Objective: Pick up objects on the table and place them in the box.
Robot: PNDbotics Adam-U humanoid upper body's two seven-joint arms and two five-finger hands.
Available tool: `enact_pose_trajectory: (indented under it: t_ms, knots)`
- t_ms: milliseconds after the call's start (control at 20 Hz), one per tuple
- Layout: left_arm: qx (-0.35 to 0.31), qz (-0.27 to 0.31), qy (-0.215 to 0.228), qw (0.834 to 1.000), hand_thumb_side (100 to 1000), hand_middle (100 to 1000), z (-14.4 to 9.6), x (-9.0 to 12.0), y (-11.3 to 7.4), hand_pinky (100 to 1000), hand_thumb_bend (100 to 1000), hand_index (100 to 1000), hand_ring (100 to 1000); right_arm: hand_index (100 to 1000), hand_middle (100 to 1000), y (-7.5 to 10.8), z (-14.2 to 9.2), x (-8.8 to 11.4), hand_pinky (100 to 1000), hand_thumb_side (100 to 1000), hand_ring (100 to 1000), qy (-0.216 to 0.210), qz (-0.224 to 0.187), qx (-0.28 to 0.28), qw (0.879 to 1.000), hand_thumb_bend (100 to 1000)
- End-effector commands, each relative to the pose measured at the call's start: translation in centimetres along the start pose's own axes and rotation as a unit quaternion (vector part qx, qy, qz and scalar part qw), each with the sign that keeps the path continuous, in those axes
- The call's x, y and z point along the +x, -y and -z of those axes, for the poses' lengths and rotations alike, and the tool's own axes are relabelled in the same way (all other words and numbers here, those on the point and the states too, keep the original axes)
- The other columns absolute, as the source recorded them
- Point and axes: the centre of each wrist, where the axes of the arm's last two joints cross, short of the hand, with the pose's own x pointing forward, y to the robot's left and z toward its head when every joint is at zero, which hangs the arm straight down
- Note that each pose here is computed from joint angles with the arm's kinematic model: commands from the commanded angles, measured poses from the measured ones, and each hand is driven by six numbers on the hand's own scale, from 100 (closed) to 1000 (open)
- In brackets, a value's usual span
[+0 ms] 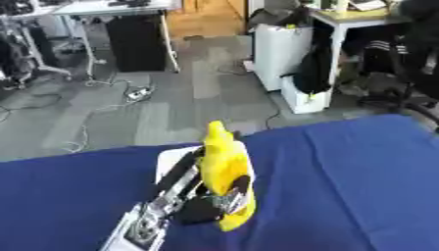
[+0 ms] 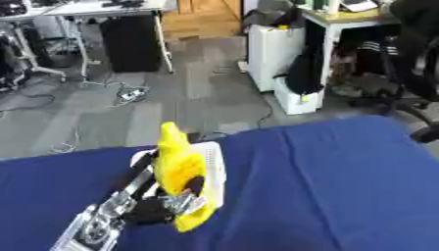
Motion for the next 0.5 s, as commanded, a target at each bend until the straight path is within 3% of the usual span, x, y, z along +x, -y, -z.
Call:
enact_pose_trajectory:
  t_ms: [50,500]
  knots:
    - [0.013,0.039,-0.008,0.999,545,100,0.4,-0.7,-1.8,100,100,293,100,730,636,0.7,0.7,0.3,583,868,570,0.008,-0.013,0.013,1.0,100]
    - [0.037,0.084,-0.023,0.996,525,100,1.3,-1.7,-3.4,100,100,292,100,731,638,0.6,0.5,0.4,586,874,572,0.002,-0.016,0.013,1.0,100]
